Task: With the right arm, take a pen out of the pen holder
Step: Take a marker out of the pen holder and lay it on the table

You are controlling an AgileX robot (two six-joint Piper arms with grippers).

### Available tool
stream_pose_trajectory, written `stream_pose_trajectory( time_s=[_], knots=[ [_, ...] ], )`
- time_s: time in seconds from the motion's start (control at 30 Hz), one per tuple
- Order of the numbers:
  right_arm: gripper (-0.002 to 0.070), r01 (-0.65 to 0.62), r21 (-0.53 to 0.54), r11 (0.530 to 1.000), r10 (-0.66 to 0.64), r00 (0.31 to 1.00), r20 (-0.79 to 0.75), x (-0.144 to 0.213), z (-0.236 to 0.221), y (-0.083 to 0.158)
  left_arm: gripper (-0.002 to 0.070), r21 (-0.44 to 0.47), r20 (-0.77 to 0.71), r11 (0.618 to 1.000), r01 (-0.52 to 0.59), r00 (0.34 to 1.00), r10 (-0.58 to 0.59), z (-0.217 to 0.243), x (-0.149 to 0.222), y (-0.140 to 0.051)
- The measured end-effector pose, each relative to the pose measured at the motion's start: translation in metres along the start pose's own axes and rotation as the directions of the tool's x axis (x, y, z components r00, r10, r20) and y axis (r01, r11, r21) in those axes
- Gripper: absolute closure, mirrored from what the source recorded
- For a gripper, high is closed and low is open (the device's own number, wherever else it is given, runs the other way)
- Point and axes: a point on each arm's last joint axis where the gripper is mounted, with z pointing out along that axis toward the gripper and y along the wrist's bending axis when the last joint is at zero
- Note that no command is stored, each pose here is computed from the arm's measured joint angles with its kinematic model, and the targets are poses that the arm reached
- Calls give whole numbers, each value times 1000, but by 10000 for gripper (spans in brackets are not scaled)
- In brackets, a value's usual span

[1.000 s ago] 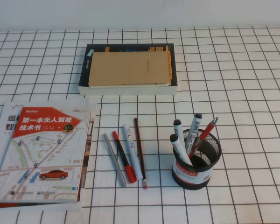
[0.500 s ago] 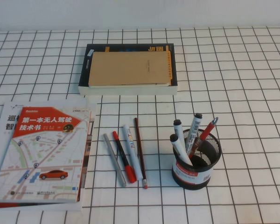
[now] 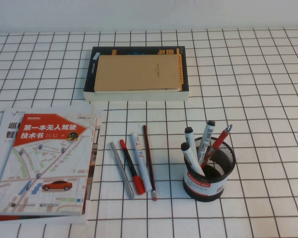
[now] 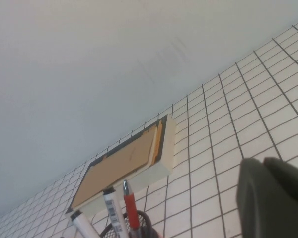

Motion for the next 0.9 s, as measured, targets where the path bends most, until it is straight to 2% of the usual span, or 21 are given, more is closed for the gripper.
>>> stream_pose_trajectory(
  time_s=[0.17,0.47,0.63,0.77,0.9],
  knots=[
    [692,49,3,999,-49,999,5,0,0,0,679,0,0,1000,0,1000,0,0,0,0],
    [692,54,13,998,-54,998,22,-2,0,-1,679,0,0,1000,0,1000,0,0,0,0],
    [692,77,-47,996,-76,997,20,-23,0,22,679,0,0,1000,0,1000,0,0,0,0],
    [692,127,-113,985,-143,979,-143,-40,15,51,679,0,0,1000,0,1000,0,0,0,0],
    [692,158,-182,970,-215,908,-359,-50,40,74,679,0,0,1000,0,1000,0,0,0,0]
  ],
)
